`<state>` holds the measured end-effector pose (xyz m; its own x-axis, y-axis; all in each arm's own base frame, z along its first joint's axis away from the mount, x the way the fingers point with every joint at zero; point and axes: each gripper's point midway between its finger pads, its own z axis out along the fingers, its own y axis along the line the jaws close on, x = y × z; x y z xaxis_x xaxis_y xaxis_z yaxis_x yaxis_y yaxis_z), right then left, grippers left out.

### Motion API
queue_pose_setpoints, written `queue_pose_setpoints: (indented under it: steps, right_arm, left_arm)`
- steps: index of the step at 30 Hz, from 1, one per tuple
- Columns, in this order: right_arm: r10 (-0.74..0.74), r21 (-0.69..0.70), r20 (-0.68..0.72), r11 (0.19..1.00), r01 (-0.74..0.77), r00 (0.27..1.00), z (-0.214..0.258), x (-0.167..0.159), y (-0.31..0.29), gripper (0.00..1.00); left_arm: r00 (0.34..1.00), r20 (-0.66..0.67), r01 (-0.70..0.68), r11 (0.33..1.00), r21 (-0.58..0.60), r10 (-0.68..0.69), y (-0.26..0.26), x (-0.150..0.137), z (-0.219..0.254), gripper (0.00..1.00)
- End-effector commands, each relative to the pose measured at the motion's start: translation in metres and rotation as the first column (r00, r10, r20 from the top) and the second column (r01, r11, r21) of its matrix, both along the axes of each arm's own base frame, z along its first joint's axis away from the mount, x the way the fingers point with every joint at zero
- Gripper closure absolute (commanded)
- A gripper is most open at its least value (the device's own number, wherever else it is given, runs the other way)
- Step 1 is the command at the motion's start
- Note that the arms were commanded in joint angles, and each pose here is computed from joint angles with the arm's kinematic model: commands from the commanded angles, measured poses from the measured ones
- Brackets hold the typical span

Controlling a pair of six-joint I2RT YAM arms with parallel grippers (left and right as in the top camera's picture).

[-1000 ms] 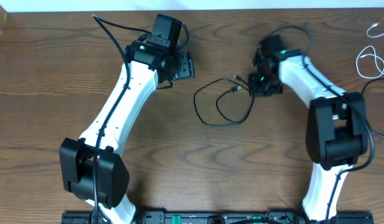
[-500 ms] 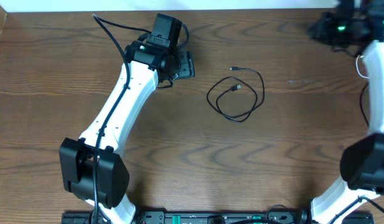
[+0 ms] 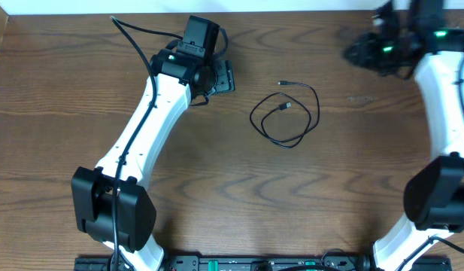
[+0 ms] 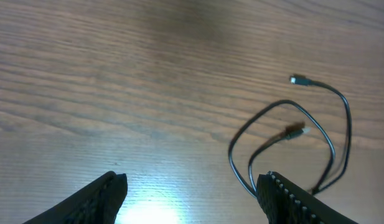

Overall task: Untangle cables
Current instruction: 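Lower right gripper onto the black cable loop and grasp it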

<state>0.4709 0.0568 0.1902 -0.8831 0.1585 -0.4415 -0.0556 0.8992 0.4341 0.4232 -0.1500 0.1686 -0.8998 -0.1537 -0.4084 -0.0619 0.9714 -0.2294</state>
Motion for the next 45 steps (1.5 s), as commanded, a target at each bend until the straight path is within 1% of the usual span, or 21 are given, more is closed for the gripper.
queue_pose_setpoints:
  steps: [1,5,8,14,18,21,24,25,27,28,30,34,38,41,45]
  right_arm:
    - [0.149,-0.089,0.001,0.985,-0.148,0.989,-0.028,-0.008,0.031,0.39]
    - [0.344,-0.195,0.042,0.924,-0.33,0.938,-0.05,-0.015,0.062,0.35]
    - [0.446,-0.237,0.056,0.875,-0.422,0.893,-0.065,-0.022,0.081,0.31]
    - [0.602,-0.287,0.041,0.772,-0.567,0.798,-0.094,-0.043,0.109,0.32]
    - [0.672,-0.286,-0.001,0.709,-0.644,0.74,-0.111,-0.066,0.124,0.34]
    - [0.718,-0.225,-0.054,0.669,-0.709,0.694,-0.126,-0.096,0.14,0.34]
    - [0.756,-0.198,-0.09,0.625,-0.755,0.649,-0.139,-0.119,0.15,0.34]
    - [0.776,-0.197,-0.102,0.598,-0.777,0.623,-0.145,-0.127,0.153,0.35]
    - [0.814,-0.201,-0.121,0.541,-0.817,0.569,-0.156,-0.143,0.157,0.38]
    - [0.818,-0.212,-0.138,0.526,-0.823,0.558,-0.161,-0.148,0.157,0.4]
    - [0.816,-0.246,-0.18,0.503,-0.829,0.549,-0.172,-0.155,0.154,0.42]
    - [0.802,-0.301,-0.226,0.482,-0.823,0.553,-0.183,-0.158,0.147,0.42]
    - [0.754,-0.352,-0.264,0.505,-0.788,0.601,-0.19,-0.154,0.135,0.36]
    - [0.727,-0.393,-0.273,0.513,-0.763,0.63,-0.193,-0.15,0.131,0.36]
    - [0.732,-0.4,-0.267,0.507,-0.764,0.626,-0.197,-0.151,0.133,0.36]
  left_arm:
    - [0.999,0.021,-0.029,0.999,0.041,0.029,0.017,0.007,0.002,0.28]
    - [0.999,0.015,-0.049,0.998,0.043,0.048,0.026,0.008,0.002,0.28]
    - [0.998,0.013,-0.056,0.997,0.044,0.055,0.029,0.009,0.001,0.28]
    - [0.998,0.014,-0.056,0.997,0.045,0.055,0.029,0.009,0.002,0.28]
    - [0.996,0.031,-0.084,0.993,0.087,0.082,0.039,0.012,0.002,0.28]
    - [0.993,0.04,-0.111,0.989,0.101,0.107,0.049,0.015,0.003,0.28]
    - [0.992,0.04,-0.126,0.987,0.101,0.122,0.056,0.017,0.003,0.28]
    - [0.991,0.039,-0.13,0.986,0.101,0.126,0.058,0.017,0.002,0.28]
    - [0.991,0.037,-0.134,0.986,0.102,0.13,0.06,0.017,0.002,0.28]
    - [0.991,0.037,-0.134,0.986,0.102,0.131,0.06,0.017,0.002,0.28]
    - [0.991,0.036,-0.133,0.986,0.102,0.13,0.06,0.017,0.002,0.28]
    - [0.991,0.037,-0.134,0.986,0.102,0.13,0.06,0.017,0.002,0.28]
    - [0.991,0.036,-0.133,0.986,0.102,0.13,0.06,0.017,0.002,0.28]
    - [0.991,0.036,-0.133,0.986,0.102,0.13,0.06,0.017,0.002,0.28]
    - [0.991,0.036,-0.133,0.986,0.102,0.13,0.06,0.017,0.002,0.28]
